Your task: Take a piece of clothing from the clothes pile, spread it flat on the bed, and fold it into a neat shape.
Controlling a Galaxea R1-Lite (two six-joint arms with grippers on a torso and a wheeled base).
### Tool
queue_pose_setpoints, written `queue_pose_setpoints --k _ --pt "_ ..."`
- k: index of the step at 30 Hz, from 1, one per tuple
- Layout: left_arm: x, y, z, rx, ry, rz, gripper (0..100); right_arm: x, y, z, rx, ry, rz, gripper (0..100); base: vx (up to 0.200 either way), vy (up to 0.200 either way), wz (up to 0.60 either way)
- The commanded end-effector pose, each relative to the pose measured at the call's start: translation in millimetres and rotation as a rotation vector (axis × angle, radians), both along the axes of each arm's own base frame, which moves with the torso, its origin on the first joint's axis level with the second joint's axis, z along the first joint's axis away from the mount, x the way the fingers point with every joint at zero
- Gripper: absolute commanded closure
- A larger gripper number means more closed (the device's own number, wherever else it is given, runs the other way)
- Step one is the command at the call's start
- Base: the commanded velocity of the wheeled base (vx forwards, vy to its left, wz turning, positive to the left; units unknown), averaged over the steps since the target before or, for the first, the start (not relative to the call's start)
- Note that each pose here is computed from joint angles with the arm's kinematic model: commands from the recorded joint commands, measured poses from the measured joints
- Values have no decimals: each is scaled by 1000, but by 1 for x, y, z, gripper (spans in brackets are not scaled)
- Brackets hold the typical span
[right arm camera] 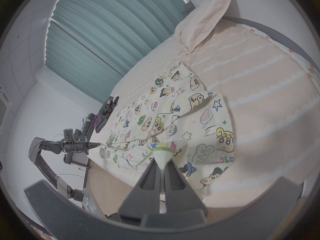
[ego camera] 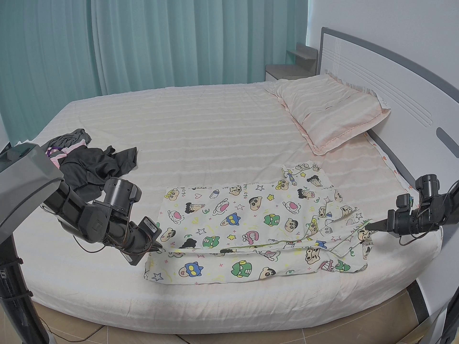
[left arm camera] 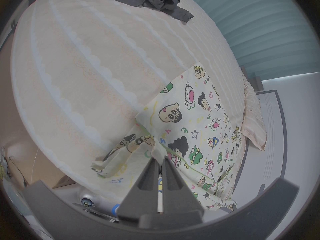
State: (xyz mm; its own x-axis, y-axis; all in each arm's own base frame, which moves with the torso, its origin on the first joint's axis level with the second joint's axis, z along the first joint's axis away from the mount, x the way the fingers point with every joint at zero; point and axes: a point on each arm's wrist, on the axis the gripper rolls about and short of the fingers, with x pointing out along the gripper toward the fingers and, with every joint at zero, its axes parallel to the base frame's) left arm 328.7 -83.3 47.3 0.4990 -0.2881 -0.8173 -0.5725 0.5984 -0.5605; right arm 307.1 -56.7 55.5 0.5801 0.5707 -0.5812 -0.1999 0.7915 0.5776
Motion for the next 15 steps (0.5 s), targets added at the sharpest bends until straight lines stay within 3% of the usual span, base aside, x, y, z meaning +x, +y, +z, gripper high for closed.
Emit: queue_pose_setpoints --k 1,15 --pt "10 -1 -9 4 12 8 100 11 1 -8 -16 14 -1 100 0 0 0" --pt "27 -5 -19 66 -5 46 100 33 6 -11 4 24 -20 100 0 0 0"
